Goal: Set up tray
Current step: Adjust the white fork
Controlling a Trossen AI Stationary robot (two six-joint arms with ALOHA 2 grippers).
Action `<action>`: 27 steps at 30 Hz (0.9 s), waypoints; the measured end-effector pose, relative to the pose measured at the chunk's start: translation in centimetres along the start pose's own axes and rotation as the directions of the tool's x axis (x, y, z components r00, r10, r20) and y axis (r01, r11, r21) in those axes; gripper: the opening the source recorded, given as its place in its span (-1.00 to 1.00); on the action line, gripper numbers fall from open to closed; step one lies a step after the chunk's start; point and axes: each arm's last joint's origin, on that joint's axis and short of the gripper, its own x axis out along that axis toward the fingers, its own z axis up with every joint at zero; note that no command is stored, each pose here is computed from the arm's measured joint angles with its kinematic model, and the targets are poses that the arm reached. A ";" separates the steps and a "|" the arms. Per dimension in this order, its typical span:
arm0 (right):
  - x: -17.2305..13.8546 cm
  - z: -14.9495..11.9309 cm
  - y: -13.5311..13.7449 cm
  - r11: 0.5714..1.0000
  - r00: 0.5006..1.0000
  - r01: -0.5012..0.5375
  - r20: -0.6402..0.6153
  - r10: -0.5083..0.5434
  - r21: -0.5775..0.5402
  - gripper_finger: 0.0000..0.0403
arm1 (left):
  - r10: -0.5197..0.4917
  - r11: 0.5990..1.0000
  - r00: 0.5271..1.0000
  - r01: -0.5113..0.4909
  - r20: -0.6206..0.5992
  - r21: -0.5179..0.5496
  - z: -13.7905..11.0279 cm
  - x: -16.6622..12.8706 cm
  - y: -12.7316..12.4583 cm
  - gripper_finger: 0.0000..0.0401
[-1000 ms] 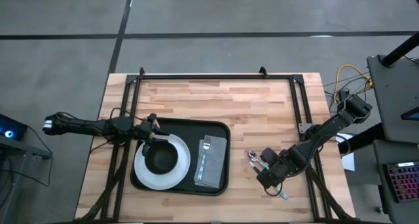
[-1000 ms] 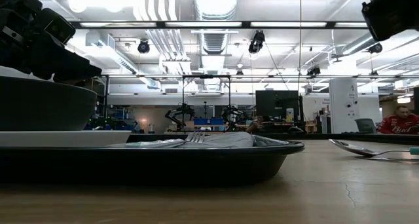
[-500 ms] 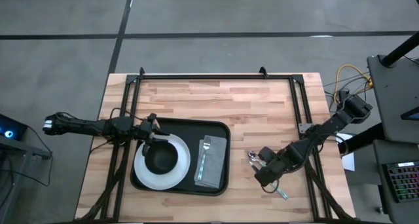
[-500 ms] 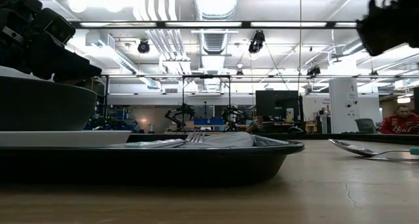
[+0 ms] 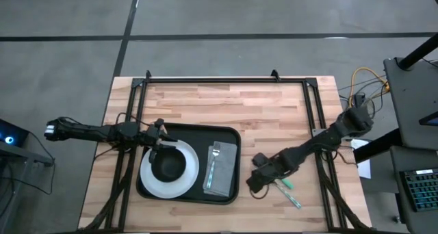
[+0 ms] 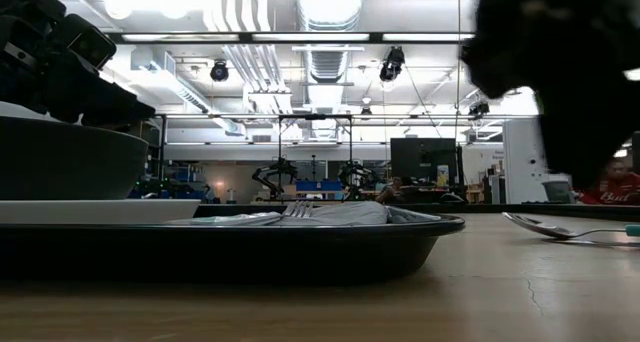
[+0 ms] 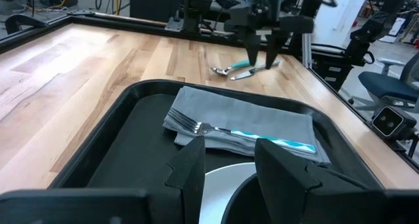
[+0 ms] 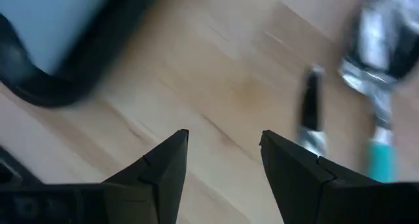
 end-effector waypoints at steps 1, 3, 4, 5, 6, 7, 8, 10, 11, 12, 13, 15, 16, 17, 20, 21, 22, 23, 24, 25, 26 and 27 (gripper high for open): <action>0.1 0.3 0.6 1.000 1.000 -0.006 0.004 0.006 0.004 -0.09 | 0.000 1.000 1.000 0.000 0.000 0.000 0.0 0.0 0.0 -0.43; 0.3 1.0 2.0 1.000 1.000 -0.011 0.012 0.010 0.017 -0.10 | 0.000 1.000 1.000 0.000 -0.002 0.000 0.0 0.0 0.0 -0.43; 0.4 1.4 2.7 1.000 1.000 -0.006 0.014 0.006 0.024 -0.10 | 0.000 1.000 1.000 0.000 -0.001 0.000 0.0 0.0 0.0 -0.43; 0.5 1.8 3.3 0.999 1.000 0.009 0.015 -0.009 0.031 -0.09 | 0.000 1.000 1.000 0.000 -0.001 0.000 0.0 0.0 0.0 -0.43; 0.7 2.2 3.9 0.999 0.999 0.028 0.014 -0.029 0.035 -0.09 | 0.000 1.000 1.000 0.000 -0.001 0.000 0.0 0.0 0.0 -0.43; 0.8 2.7 4.4 0.998 0.999 0.045 0.016 -0.045 0.037 -0.10 | 0.000 1.000 1.000 0.000 -0.001 0.000 0.0 0.0 0.0 -0.43; 0.9 3.2 5.0 0.997 0.998 0.060 0.021 -0.061 0.044 -0.10 | 0.001 1.000 1.000 -0.001 -0.001 0.000 0.0 0.0 0.0 -0.43; 1.0 4.2 6.1 0.997 0.997 0.067 0.036 -0.068 0.045 -0.09 | 0.000 1.000 1.000 0.000 -0.002 0.000 0.0 0.0 0.0 -0.43; 1.0 4.7 6.7 0.997 0.997 0.060 0.041 -0.061 0.041 -0.10 | 0.000 1.000 1.000 0.000 -0.002 0.000 0.0 0.0 0.0 -0.43; 1.0 5.2 7.3 0.998 0.998 0.047 0.047 -0.049 0.036 -0.10 | 0.000 1.000 1.000 0.000 -0.002 0.000 0.0 0.0 0.0 -0.43; 1.0 5.6 7.9 0.999 0.998 0.033 0.054 -0.035 0.036 -0.10 | 0.001 1.000 1.000 -0.001 -0.001 0.000 0.0 0.0 0.0 -0.43; 0.9 6.5 8.9 0.999 0.998 0.012 0.063 -0.015 0.046 -0.10 | 0.000 1.000 1.000 0.000 -0.001 0.000 0.0 0.0 0.0 -0.43; 0.8 6.8 9.5 0.999 0.998 -0.003 0.068 0.000 0.051 -0.09 | 0.000 1.000 1.000 0.000 -0.001 0.000 0.0 0.0 0.0 -0.43; 0.7 7.2 10.0 0.998 0.997 -0.018 0.074 0.014 0.056 -0.09 | 0.000 1.000 1.000 0.000 0.000 0.000 0.0 0.0 0.0 -0.43; 0.5 8.4 11.3 0.995 0.995 -0.052 0.095 0.044 0.091 -0.10 | 0.001 1.000 1.000 -0.001 -0.004 0.000 0.0 0.0 0.0 -0.43; 0.5 8.8 11.6 0.992 0.993 -0.059 0.106 0.047 0.110 -0.10 | 0.001 1.000 1.000 -0.001 -0.005 0.000 0.0 0.0 0.0 -0.43; 0.8 9.1 11.8 0.990 0.993 -0.055 0.115 0.040 0.127 -0.10 | 0.001 1.000 1.000 -0.001 -0.005 0.000 0.0 0.0 0.0 -0.43; 1.0 9.4 12.1 0.988 0.993 -0.047 0.117 0.030 0.145 -0.10 | 0.001 1.000 1.000 -0.001 -0.005 0.000 0.0 0.0 0.0 -0.43; 1.3 9.7 12.4 0.986 0.993 -0.042 0.116 0.023 0.161 -0.10 | 0.001 1.000 1.000 -0.001 -0.005 0.000 0.0 0.0 0.0 -0.43; 1.7 10.0 12.7 0.983 0.993 -0.038 0.118 0.017 0.177 -0.10 | 0.001 1.000 1.000 -0.001 -0.005 0.000 0.0 0.0 0.0 -0.43; 1.9 10.2 13.1 0.981 0.993 -0.038 0.118 0.015 0.191 -0.10 | 0.001 1.000 1.000 -0.001 -0.005 0.000 0.0 0.0 0.0 -0.43; 2.1 10.4 13.4 0.978 0.993 -0.033 0.117 0.009 0.205 -0.10 | 0.001 1.000 1.000 -0.001 -0.005 0.000 0.0 0.0 0.0 -0.43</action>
